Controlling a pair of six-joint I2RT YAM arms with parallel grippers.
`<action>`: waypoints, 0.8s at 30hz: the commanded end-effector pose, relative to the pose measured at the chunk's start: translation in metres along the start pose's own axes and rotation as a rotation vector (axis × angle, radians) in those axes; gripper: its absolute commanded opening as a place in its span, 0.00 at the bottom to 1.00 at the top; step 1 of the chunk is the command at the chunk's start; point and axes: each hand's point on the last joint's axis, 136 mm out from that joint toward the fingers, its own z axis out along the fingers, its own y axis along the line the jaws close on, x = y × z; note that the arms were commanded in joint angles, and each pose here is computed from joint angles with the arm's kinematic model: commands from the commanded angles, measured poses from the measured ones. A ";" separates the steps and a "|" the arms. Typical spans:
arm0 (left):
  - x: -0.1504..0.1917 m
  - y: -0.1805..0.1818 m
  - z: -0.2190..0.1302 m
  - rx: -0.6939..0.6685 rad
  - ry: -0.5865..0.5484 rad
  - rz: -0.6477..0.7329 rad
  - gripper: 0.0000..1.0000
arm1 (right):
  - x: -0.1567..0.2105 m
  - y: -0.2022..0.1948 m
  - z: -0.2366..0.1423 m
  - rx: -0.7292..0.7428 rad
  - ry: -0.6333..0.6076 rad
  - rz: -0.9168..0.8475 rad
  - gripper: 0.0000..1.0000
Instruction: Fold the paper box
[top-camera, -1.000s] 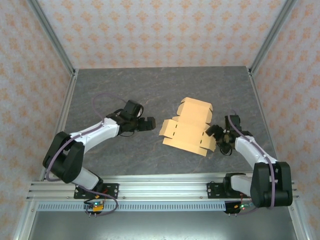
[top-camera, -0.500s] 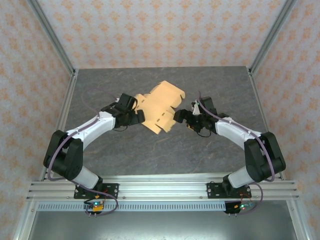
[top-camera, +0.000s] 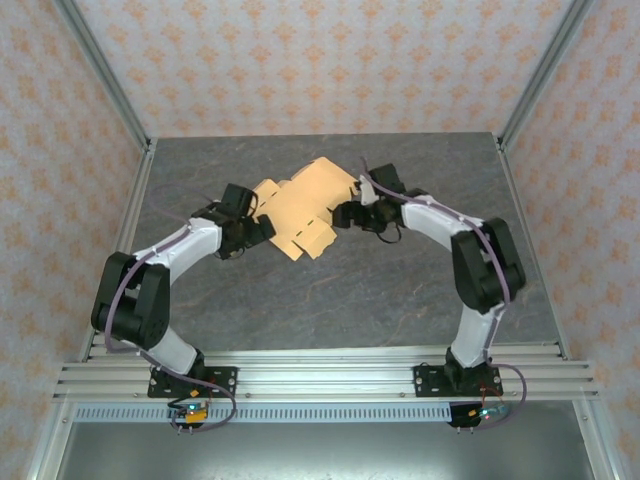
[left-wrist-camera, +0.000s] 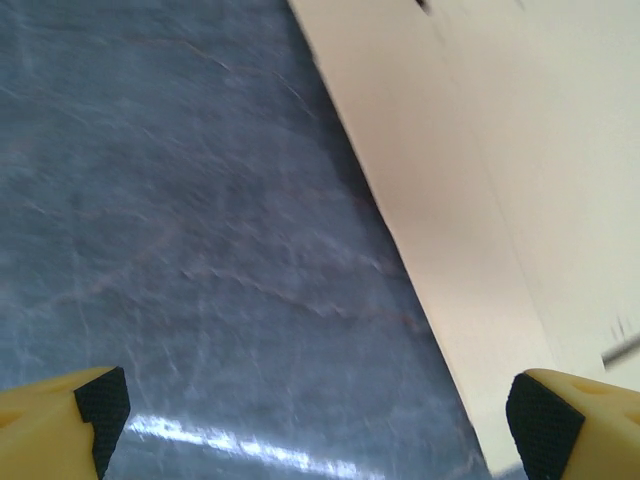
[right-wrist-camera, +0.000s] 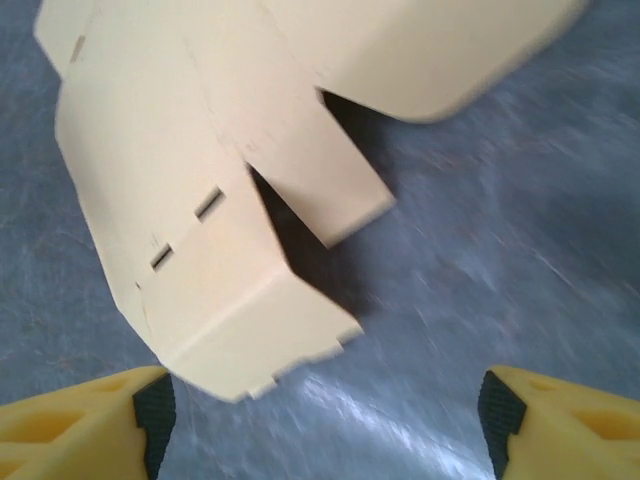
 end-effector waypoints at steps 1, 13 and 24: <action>-0.020 -0.020 -0.005 0.101 -0.018 -0.083 1.00 | -0.004 0.011 0.021 -0.053 0.065 -0.051 0.76; -0.010 -0.020 0.031 0.091 0.046 -0.136 1.00 | 0.016 0.035 0.067 -0.240 0.212 -0.024 0.56; 0.005 -0.035 0.051 0.163 0.099 -0.138 0.96 | 0.025 0.064 0.076 -0.442 0.190 0.074 0.37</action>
